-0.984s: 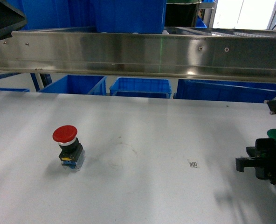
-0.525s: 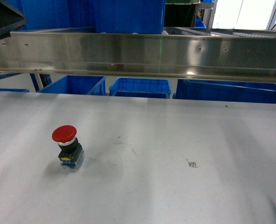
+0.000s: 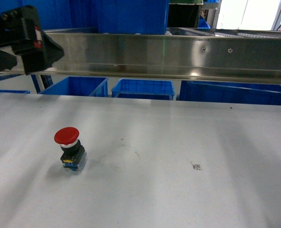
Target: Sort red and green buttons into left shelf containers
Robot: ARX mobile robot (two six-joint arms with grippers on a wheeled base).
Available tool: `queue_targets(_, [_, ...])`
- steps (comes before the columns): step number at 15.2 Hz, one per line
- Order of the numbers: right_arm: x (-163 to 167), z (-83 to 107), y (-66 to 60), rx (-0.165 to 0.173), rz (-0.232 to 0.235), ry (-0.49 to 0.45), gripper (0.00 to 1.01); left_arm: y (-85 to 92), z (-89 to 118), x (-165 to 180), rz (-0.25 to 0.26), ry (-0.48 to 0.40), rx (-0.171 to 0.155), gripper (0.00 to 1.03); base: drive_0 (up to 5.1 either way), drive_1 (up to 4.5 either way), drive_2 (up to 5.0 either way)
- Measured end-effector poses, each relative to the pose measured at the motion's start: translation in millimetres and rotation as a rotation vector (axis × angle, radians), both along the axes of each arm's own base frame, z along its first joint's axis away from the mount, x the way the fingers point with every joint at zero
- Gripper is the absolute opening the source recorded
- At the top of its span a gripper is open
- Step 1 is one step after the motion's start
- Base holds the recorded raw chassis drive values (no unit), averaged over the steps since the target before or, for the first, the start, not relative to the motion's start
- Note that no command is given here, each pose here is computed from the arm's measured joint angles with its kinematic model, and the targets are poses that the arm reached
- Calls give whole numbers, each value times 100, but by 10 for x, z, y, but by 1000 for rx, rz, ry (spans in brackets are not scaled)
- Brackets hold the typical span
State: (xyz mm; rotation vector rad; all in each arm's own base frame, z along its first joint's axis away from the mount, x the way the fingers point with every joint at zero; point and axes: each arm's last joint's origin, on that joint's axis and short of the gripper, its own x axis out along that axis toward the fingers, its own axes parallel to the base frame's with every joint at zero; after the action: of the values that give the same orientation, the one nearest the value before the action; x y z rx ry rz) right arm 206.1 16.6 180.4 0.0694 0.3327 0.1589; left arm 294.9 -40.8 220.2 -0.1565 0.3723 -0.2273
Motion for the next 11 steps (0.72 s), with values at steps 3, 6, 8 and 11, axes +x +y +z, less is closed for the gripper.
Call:
queue_targets(3, [0,0,0,0,0,0,27,-354,-385,168,-98,162,41,98,0,0,0])
queue_targets(6, [0,0,0,0,0,0,27,-290,-585,157,-77,253,59,98,0,0,0])
queue_targets(8, [0,0,0,0,0,0,27,-214,-685,148,-60,298,60,98,0,0,0])
queue_targets(11, [0,0,0,0,0,0,27,-210,-850,112,-98,405,45,98,0,0,0])
